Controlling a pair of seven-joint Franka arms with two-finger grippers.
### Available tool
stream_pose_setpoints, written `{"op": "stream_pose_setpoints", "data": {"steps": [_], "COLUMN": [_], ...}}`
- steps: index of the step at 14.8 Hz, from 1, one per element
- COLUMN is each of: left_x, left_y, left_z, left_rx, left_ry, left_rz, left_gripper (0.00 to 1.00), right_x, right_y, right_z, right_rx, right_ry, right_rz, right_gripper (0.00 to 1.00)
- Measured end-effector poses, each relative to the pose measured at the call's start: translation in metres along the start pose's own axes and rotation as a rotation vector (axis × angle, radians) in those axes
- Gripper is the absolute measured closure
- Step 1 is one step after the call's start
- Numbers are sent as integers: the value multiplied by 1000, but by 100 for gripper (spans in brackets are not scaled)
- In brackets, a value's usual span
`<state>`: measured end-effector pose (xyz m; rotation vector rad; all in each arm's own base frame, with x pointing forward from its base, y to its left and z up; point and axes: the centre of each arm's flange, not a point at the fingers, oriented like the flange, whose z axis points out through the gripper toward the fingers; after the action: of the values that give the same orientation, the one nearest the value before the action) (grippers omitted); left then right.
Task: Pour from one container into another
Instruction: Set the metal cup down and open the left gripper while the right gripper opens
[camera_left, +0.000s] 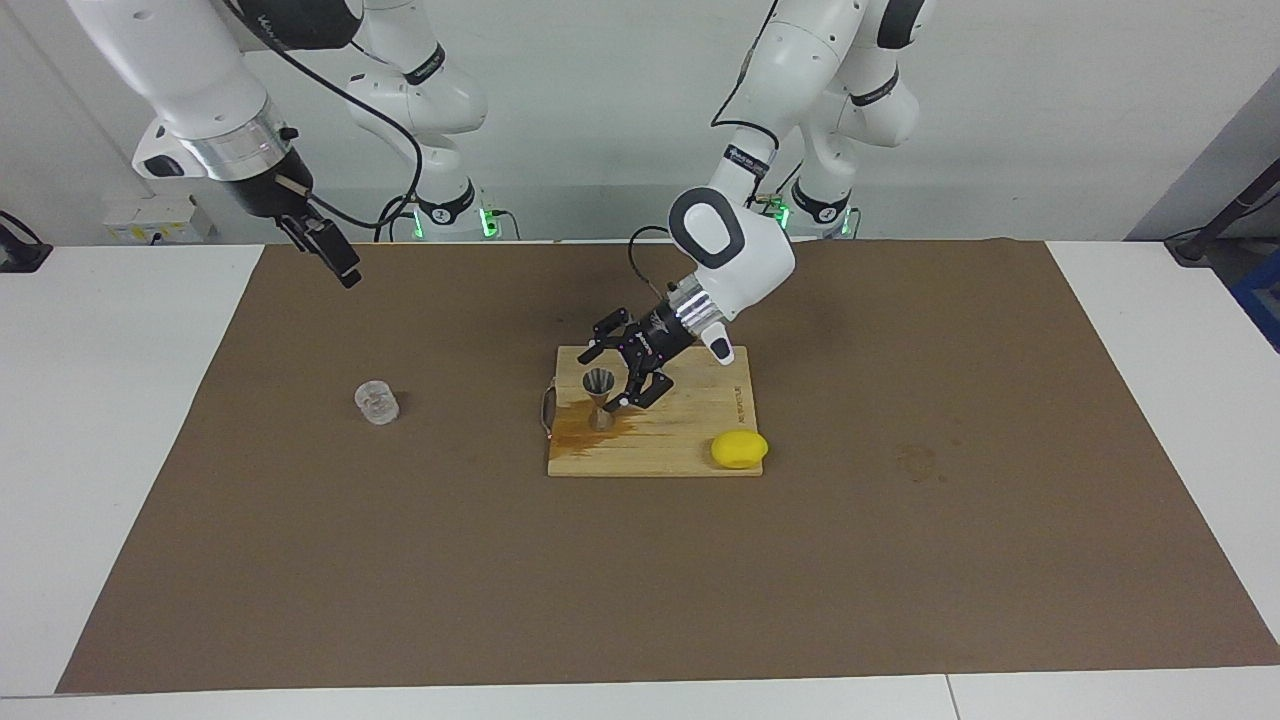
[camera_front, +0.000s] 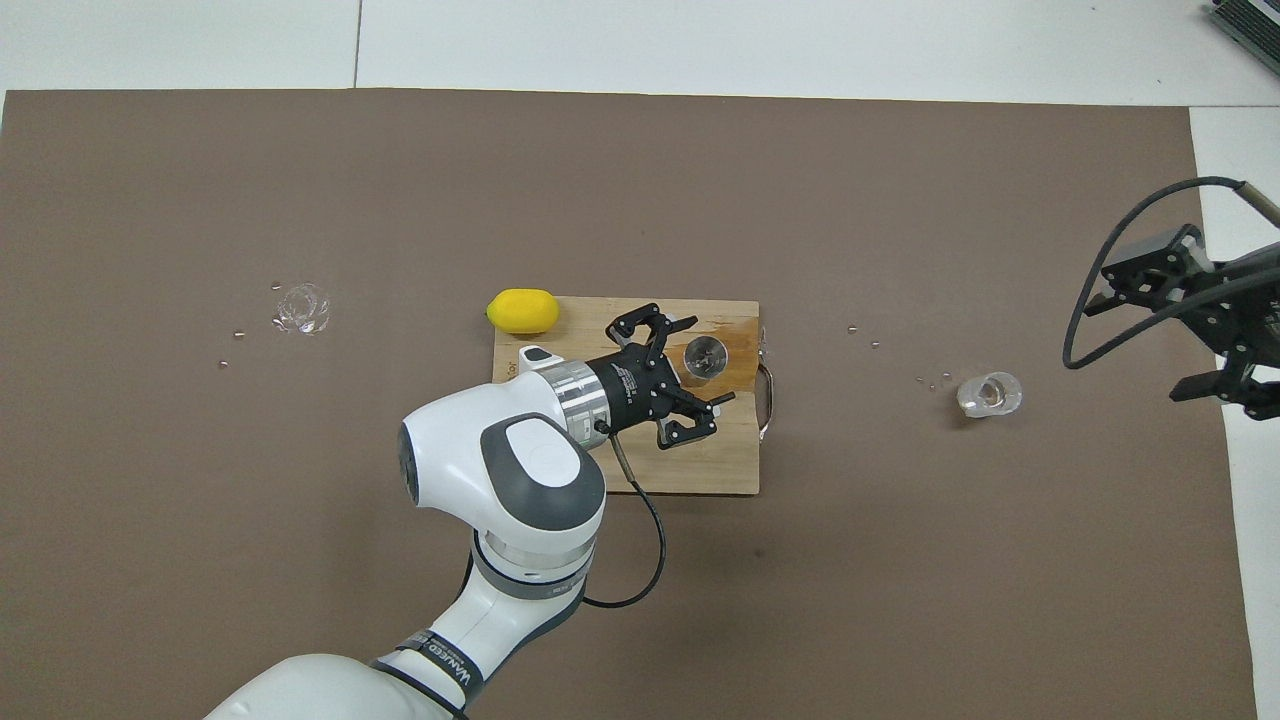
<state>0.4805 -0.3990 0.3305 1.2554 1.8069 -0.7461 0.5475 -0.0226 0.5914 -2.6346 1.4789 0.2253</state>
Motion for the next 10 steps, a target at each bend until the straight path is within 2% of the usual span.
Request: {"op": "stream_pose_setpoints", "data": {"steps": [2, 5, 8, 10], "left_x": [-7, -37, -63, -69], "left_y": [-9, -24, -23, -7], "left_z": [2, -8, -41, -66], "left_rx": [20, 29, -2, -40], "left_ry": [8, -28, -71, -70], "left_rz": [47, 92, 115, 147], "left_gripper": [0, 0, 0, 0], "right_x": [22, 60, 107, 134], "right_y": [9, 31, 51, 63], "right_z": [29, 81, 131, 169], "right_rx": [25, 62, 69, 90], "right_ry": [-68, -178, -285, -339], "right_rz": [140, 296, 423, 494], "right_gripper": [1, 1, 1, 1]}}
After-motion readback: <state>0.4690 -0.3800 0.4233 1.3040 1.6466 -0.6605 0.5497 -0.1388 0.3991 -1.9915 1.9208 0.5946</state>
